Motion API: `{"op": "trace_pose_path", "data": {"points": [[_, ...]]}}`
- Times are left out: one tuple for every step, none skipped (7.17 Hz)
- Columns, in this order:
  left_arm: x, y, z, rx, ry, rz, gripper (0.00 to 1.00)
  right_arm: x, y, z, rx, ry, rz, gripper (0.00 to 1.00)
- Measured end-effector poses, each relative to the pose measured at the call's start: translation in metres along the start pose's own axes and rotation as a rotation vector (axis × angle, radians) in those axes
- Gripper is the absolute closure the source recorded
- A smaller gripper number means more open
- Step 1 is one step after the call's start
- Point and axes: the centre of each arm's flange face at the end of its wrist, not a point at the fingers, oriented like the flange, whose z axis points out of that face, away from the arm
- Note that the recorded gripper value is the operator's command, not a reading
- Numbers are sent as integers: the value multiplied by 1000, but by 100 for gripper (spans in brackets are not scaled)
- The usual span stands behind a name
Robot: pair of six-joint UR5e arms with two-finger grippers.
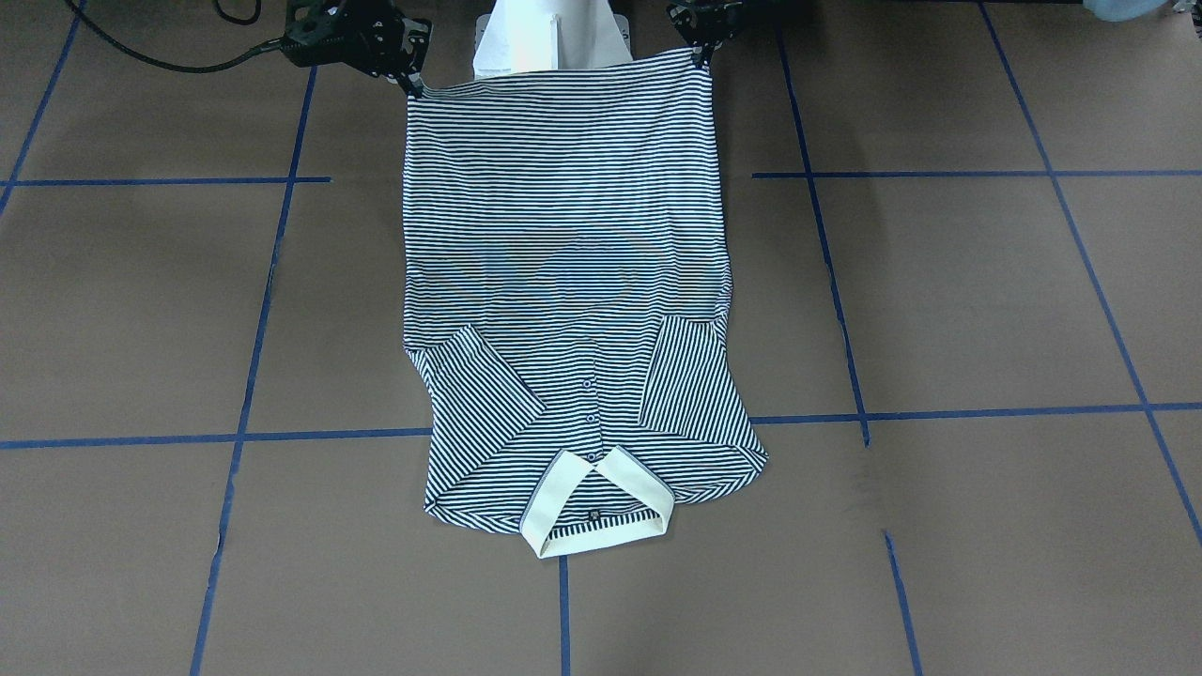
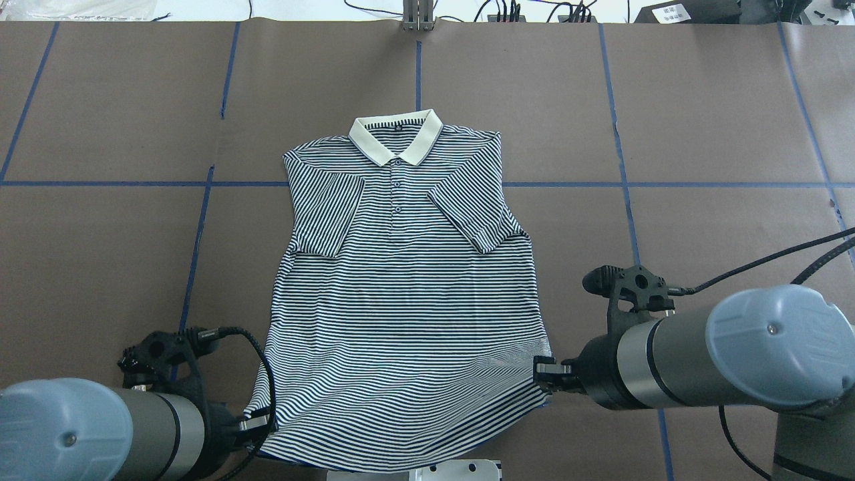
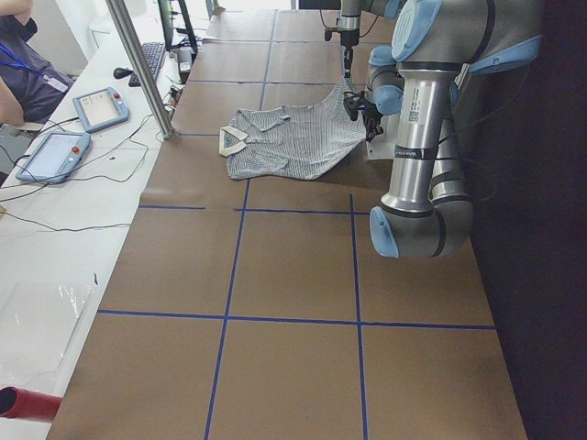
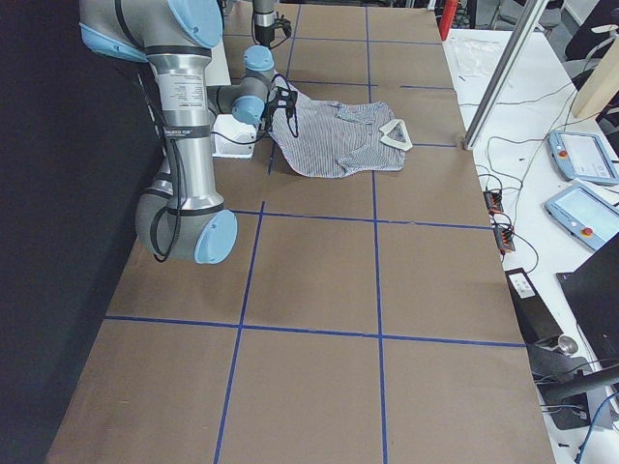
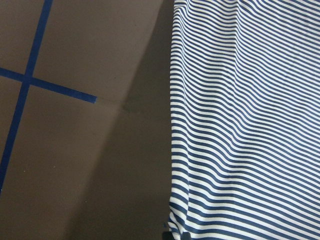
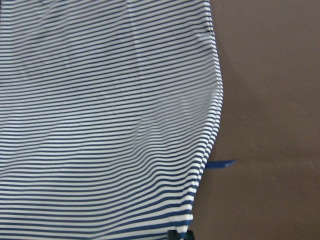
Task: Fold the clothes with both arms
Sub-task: 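Lift the hem with both grippers and fold it toward the collar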
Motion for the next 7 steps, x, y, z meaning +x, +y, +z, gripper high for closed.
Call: {"op": "trace_pose_path", "data": {"points": [[14,-31,-1,55,12,2,100,-5,-28,-1,53,-2,-34,100],[25,-71,3,121,1,11,100,-3,-60,1,108,14,-55,100],[31,-112,7,179,-22,18,100,-1,-94,5,158,43,-65,100],[36,-148,9,223,-41,19,100,0,-128,16,194,75,-68,100],[42,-180,10,259,-53,16,100,-2,-161,28,224,93,-57,100],[51,-207,12,287,-53,17,100,-6,-190,38,253,87,-46,100],[61,-232,22,309,-39,25,100,-9,-217,48,278,75,-39,100]]}}
